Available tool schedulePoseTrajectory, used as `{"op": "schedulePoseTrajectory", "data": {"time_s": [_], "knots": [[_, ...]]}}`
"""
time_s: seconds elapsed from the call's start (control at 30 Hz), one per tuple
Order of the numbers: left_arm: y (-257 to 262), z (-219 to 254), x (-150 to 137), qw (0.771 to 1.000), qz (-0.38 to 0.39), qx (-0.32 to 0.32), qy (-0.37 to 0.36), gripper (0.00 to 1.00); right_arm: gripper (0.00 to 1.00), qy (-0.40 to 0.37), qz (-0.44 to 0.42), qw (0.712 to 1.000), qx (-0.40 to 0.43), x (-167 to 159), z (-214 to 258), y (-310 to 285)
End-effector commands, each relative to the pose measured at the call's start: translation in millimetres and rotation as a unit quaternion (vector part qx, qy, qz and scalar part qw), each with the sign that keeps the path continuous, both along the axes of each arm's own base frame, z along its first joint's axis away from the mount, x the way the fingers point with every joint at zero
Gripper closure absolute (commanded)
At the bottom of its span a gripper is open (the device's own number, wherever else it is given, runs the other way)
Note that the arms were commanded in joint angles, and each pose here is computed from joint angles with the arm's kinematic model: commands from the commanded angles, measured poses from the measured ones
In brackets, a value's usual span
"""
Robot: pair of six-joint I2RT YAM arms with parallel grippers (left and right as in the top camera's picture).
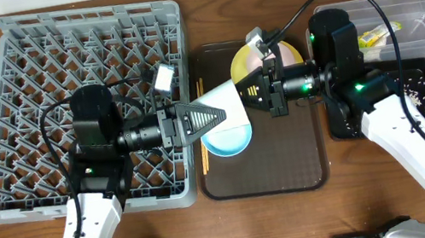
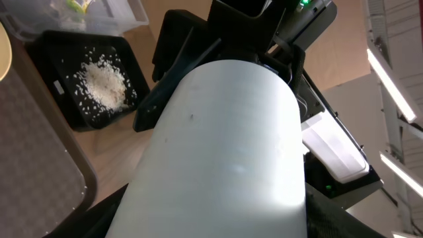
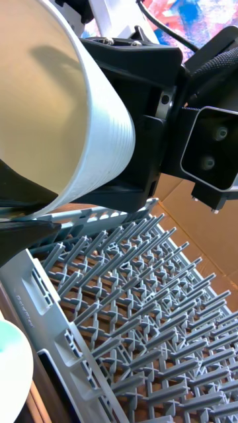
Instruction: Sort waste into correct bins and load items into the dishwasher
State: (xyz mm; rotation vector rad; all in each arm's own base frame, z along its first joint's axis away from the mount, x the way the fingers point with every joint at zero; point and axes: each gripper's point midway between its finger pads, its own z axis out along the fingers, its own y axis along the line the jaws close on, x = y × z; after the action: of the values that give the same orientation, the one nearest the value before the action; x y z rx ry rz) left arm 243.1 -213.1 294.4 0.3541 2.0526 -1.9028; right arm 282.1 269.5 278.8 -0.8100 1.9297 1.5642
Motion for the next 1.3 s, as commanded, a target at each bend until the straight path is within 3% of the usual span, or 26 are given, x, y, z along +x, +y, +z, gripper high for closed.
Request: {"op": "schedulePoseTrajectory", "data": {"time_s": [0.0,0.27,0.57,0.73,0.83,0.97,1.0,1.07,1.17,1.27], "knots": [[-5,4,5,0.999,0.013,0.007,-0.041,0.47,0.99,-0.002,-0.01,1.0,-0.006,5,-2,2],[-3,-4,10,0.993,0.024,0.028,-0.108,0.7,0.97,0.018,-0.009,1.0,-0.023,1,-14,-5],[24,-60,47,0.969,0.145,0.164,-0.114,0.94,0.87,0.06,-0.08,0.993,-0.057,25,-36,-51],[43,-61,58,0.96,0.18,0.178,-0.117,0.94,0.83,0.077,-0.132,0.983,-0.098,36,-56,-80],[66,-69,67,0.943,0.225,0.216,-0.112,0.94,0.78,0.09,-0.168,0.972,-0.136,42,-71,-93],[121,-85,68,0.893,0.304,0.32,-0.084,0.94,0.73,0.102,-0.197,0.955,-0.195,41,-92,-107],[146,-91,65,0.865,0.335,0.369,-0.062,0.94,0.72,0.107,-0.209,0.947,-0.22,39,-100,-114],[175,-96,60,0.829,0.369,0.419,-0.03,0.94,0.69,0.115,-0.225,0.934,-0.251,36,-108,-124],[216,-101,47,0.773,0.412,0.482,0.019,0.94,0.67,0.12,-0.243,0.916,-0.294,30,-117,-137],[241,-110,34,0.735,0.434,0.517,0.061,0.94,0.62,0.117,-0.251,0.906,-0.321,26,-121,-143]]}}
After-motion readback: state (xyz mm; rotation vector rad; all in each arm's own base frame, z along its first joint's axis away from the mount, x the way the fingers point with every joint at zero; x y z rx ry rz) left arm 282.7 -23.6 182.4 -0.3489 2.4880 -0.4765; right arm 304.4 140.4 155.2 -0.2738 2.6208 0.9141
